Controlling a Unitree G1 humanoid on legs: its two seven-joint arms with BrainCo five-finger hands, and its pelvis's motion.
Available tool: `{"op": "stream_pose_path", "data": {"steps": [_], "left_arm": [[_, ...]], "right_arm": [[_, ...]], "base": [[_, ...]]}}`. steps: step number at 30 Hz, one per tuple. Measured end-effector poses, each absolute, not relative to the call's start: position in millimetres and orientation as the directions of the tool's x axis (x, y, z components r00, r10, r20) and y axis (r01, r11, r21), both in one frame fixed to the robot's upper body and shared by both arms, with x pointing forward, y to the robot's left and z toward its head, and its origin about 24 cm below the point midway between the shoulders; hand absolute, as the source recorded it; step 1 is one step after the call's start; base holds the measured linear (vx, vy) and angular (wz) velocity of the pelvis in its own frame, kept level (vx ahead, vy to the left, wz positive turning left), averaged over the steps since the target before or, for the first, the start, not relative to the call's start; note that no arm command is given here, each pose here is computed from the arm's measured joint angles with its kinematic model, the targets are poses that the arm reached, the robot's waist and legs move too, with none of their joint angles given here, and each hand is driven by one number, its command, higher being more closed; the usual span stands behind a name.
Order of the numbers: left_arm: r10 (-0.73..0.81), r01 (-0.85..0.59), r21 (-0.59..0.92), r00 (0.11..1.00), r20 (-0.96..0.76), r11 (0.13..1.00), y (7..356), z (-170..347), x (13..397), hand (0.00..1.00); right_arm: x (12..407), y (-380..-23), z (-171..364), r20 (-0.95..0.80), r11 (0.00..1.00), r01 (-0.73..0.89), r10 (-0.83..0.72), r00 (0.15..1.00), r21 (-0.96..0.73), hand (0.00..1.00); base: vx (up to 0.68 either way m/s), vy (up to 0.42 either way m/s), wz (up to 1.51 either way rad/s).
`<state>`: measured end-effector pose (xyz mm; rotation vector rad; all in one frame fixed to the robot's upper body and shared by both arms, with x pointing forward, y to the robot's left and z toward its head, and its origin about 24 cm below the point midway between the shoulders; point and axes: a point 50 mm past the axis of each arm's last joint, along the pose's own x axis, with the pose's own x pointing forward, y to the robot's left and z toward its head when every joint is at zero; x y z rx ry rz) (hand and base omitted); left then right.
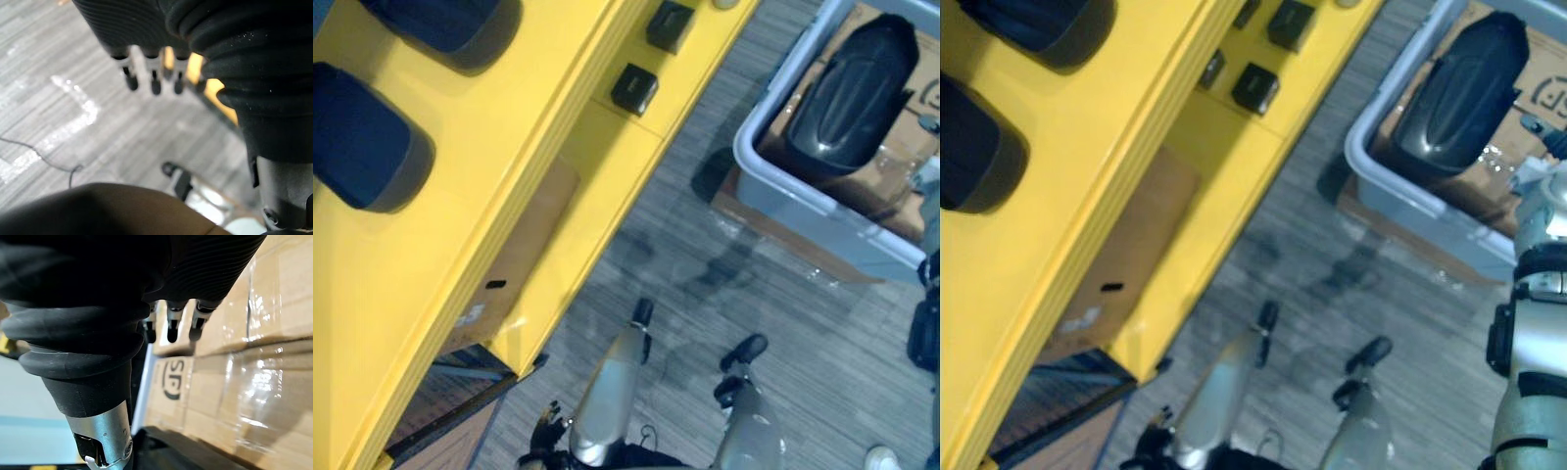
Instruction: Walk over and take plastic housings, then place them on the shelf
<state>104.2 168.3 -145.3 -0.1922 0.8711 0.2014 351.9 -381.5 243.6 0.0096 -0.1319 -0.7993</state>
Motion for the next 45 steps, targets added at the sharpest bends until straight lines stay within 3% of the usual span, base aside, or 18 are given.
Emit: {"op": "stream_pose_path", "data": {"steps": [19,20,29,35,45], "left_arm": [[0.017,-0.182,-0.132,0.646,-0.763,0.974,151.3,-144.0,109.8,0.0],[0.013,-0.18,-0.136,0.648,-0.761,0.974,150.4,-143.9,109.7,0.0],[0.001,-0.176,-0.153,0.659,-0.753,0.973,146.7,-143.4,109.7,0.0],[-0.01,-0.18,-0.171,0.66,-0.751,0.969,145.2,-143.1,110.4,0.0],[-0.024,-0.157,-0.181,0.69,-0.723,0.971,148.6,-139.7,114.5,0.0]], "right_arm": [[336.3,-402.5,265.0,0.097,0.579,0.804,-0.8,0.593,-0.14,0.0],[335.7,-403.2,266.0,0.098,0.573,0.805,-0.802,0.59,-0.157,1.0],[304.9,-433.8,278.7,0.061,0.409,0.838,-0.887,0.459,-0.362,1.0],[293.1,-442.2,273.9,-0.052,0.367,0.791,-0.918,0.394,-0.489,1.0],[288.9,-446.2,269.1,-0.053,0.338,0.812,-0.932,0.357,-0.476,1.0]], "base": [[-0.03,0.04,0.02],[-0.04,0.029,0.08],[-0.03,0.032,0.09],[-0.01,0.006,0.04],[-0.05,0.013,0.04]]}}
